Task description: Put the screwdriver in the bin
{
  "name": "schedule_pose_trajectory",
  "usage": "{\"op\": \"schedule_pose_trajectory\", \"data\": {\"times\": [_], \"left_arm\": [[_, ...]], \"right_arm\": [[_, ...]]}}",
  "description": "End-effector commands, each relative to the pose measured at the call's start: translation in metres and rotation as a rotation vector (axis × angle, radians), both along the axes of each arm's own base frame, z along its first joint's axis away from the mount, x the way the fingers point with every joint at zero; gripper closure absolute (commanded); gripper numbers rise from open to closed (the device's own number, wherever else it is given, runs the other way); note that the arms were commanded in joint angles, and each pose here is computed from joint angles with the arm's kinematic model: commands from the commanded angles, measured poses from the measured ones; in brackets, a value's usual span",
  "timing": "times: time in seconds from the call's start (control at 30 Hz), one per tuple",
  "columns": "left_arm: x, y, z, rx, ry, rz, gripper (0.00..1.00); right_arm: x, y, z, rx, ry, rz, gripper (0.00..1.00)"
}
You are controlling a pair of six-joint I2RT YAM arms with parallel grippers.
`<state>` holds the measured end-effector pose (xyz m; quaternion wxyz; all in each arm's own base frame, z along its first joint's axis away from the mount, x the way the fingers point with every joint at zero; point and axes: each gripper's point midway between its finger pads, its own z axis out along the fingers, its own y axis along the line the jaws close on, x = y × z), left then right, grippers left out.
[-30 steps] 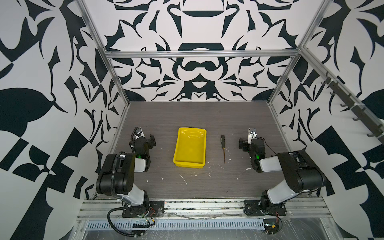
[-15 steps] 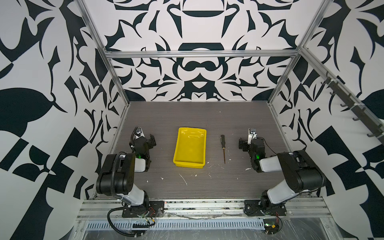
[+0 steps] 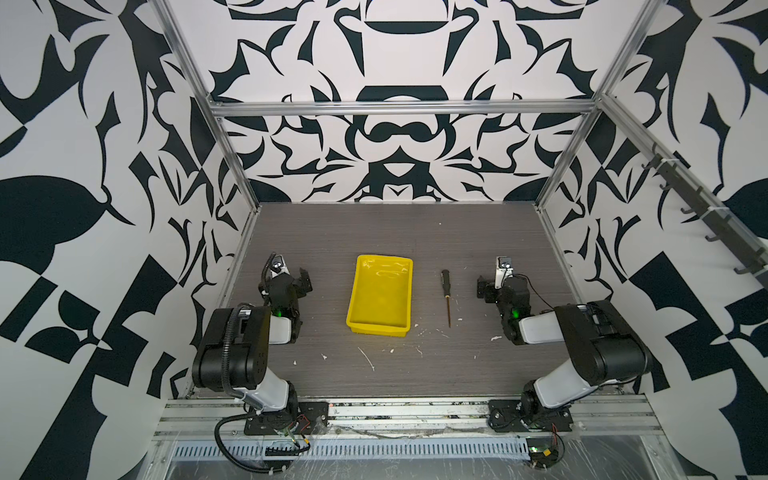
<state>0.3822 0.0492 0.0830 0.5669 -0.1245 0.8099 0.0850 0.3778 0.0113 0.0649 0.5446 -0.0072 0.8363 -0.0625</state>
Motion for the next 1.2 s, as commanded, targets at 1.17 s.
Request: {"op": "schedule_pose_trajectory", "data": {"times": [1.17], "left_arm": [[-0.108, -0.072, 0.04, -0.606, 0.361, -0.065, 0.0]], "right_arm": [[-0.128, -0.055, 0.089, 0.313, 0.104, -0.485, 0.0]]}}
